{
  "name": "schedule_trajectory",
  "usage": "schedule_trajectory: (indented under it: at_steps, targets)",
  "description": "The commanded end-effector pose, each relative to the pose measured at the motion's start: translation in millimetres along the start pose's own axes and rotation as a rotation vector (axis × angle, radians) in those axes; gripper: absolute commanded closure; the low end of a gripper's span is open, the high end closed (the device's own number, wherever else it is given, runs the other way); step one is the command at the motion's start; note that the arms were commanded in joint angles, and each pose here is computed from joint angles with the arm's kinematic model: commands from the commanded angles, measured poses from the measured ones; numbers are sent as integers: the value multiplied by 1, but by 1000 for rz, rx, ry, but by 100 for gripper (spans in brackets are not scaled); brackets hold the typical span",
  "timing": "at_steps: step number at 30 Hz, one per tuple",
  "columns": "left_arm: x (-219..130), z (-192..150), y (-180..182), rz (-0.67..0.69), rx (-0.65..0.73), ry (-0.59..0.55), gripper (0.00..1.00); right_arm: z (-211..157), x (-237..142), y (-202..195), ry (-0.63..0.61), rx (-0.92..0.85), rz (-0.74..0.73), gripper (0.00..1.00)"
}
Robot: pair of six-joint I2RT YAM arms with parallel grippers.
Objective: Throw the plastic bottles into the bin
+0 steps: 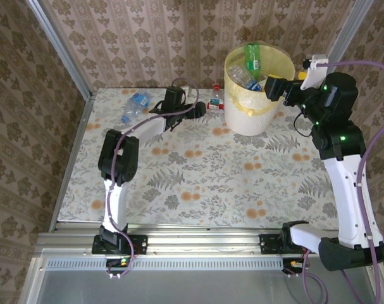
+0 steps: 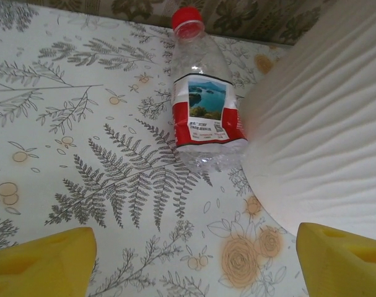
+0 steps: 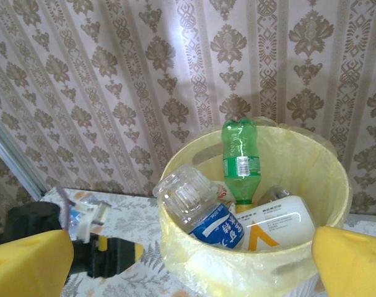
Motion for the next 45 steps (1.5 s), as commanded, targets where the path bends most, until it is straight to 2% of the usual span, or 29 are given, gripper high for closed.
schedule_trajectory:
  at_steps: [1, 7, 21, 31, 45]
  targets:
    - [9, 13, -8, -77, -74, -1, 17, -2, -10, 7, 2, 14, 33, 0]
    - [32, 15, -8, -136, -154, 16, 19, -6, -17, 10, 14, 15, 43, 0]
    - [73, 2, -1, -163, -248, 66, 22, -14, -23, 14, 32, -13, 63, 0]
    - [95, -4, -5, -151, -251, 88, 23, -18, -26, 17, 34, -28, 77, 0]
    - [114, -15, -4, -95, -219, 133, 32, -25, -28, 17, 44, -46, 78, 0]
Point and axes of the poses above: each hand's point on the last joint's axis, 136 mm out from that joint toward the fingers, its own x axis out along the fingers, its own y axis along the line the jaws close on, z = x × y, the point moved 1 cm from there along -x, back along the fingers, and after that the axes turned 9 degrees about -x, right-handed, at the moved point
